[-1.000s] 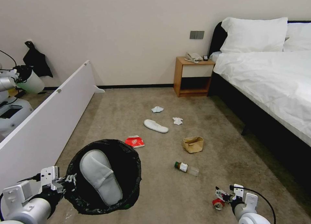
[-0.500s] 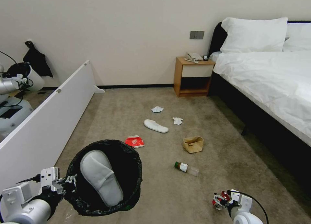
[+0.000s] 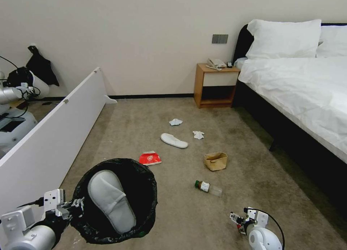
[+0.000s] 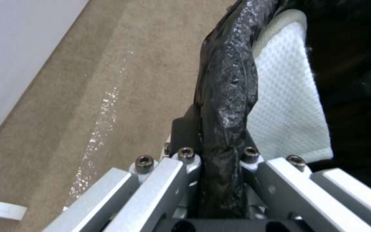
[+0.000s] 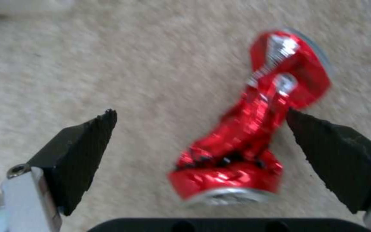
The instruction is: Pick up the trash bin, then pick up the garbage from the floor and place it into the trash bin.
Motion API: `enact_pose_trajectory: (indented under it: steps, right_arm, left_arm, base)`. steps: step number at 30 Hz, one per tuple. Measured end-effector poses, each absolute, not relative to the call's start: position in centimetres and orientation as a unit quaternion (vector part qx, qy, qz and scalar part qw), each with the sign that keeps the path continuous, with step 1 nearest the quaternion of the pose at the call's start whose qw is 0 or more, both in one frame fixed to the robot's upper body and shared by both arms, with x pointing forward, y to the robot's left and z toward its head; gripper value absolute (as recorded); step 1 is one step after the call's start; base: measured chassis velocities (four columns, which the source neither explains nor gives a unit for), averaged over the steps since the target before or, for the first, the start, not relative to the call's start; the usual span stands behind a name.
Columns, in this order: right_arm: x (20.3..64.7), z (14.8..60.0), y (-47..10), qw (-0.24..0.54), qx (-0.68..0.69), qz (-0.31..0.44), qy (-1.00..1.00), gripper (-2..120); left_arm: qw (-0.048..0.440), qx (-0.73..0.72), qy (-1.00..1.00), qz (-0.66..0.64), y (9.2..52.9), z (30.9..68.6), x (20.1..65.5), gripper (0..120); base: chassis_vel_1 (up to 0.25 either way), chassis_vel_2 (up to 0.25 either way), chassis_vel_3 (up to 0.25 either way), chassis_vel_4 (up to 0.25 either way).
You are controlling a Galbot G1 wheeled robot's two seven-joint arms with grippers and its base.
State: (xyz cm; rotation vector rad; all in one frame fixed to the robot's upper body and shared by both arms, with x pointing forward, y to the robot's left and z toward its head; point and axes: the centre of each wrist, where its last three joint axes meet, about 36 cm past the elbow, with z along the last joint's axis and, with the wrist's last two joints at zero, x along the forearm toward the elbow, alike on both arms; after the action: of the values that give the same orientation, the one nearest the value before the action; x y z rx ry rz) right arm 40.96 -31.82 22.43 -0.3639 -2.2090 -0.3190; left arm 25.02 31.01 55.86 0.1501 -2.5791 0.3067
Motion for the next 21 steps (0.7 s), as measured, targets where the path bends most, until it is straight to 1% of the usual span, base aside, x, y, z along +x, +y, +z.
enact_pose_trajectory:
  steps: [3, 10, 11, 12, 13, 14, 15, 16, 17, 19, 20, 21]
  right_arm:
    - [40.7, 22.0, -32.4, 0.438, -0.159, -0.126, -0.876, 95]
    - [40.5, 21.4, -32.7, 0.446, -0.164, -0.129, -0.87, 92]
    - [40.6, 21.2, -32.8, 0.448, -0.165, -0.13, -0.869, 86]
    - [40.6, 21.2, -32.8, 0.448, -0.165, -0.13, -0.869, 86]
    - [40.7, 21.0, -32.8, 0.45, -0.165, -0.132, -0.868, 81]
    - [40.7, 20.9, -32.9, 0.451, -0.165, -0.132, -0.867, 80]
    - [41.0, 20.8, -32.9, 0.452, -0.165, -0.135, -0.866, 73]
    - [41.0, 20.8, -32.9, 0.452, -0.165, -0.135, -0.866, 73]
    - [41.1, 20.8, -32.9, 0.452, -0.165, -0.136, -0.866, 70]
    - [41.4, 20.6, -33.0, 0.456, -0.165, -0.142, -0.863, 59]
    - [41.4, 20.6, -33.0, 0.456, -0.165, -0.142, -0.863, 59]
    - [41.6, 20.5, -33.0, 0.457, -0.165, -0.144, -0.862, 51]
  left_arm:
    - [0.267, 0.057, -0.955, 0.114, 31.0, 55.8, 25.0, 3]
    - [0.268, 0.059, -0.955, 0.114, 31.0, 55.8, 25.0, 3]
    - [0.268, 0.059, -0.955, 0.114, 31.0, 55.8, 25.0, 3]
    - [0.268, 0.059, -0.955, 0.114, 31.0, 55.8, 25.0, 3]
    - [0.268, 0.06, -0.955, 0.114, 31.0, 55.8, 24.9, 3]
    - [0.269, 0.06, -0.955, 0.115, 31.0, 55.7, 24.9, 3]
    - [0.269, 0.061, -0.954, 0.115, 31.0, 55.7, 24.9, 3]
    - [0.269, 0.061, -0.954, 0.115, 31.0, 55.7, 24.9, 3]
    - [0.269, 0.061, -0.954, 0.115, 31.0, 55.7, 24.9, 3]
    - [0.27, 0.062, -0.954, 0.115, 31.0, 55.7, 24.9, 3]
    - [0.27, 0.062, -0.954, 0.115, 31.0, 55.7, 24.9, 3]
    - [0.27, 0.062, -0.954, 0.115, 31.0, 55.7, 24.9, 3]
  base:
    - [0.0, 0.0, 0.0, 0.0]
    - [0.0, 0.0, 0.0, 0.0]
    - [0.0, 0.0, 0.0, 0.0]
    - [0.0, 0.0, 0.0, 0.0]
    - [0.0, 0.0, 0.0, 0.0]
    - [0.0, 0.0, 0.0, 0.0]
    - [0.0, 0.0, 0.0, 0.0]
    - [0.0, 0.0, 0.0, 0.0]
    - [0.0, 0.0, 0.0, 0.0]
    - [0.0, 0.0, 0.0, 0.0]
    - [0.0, 0.0, 0.0, 0.0]
    - [0.0, 0.0, 0.0, 0.0]
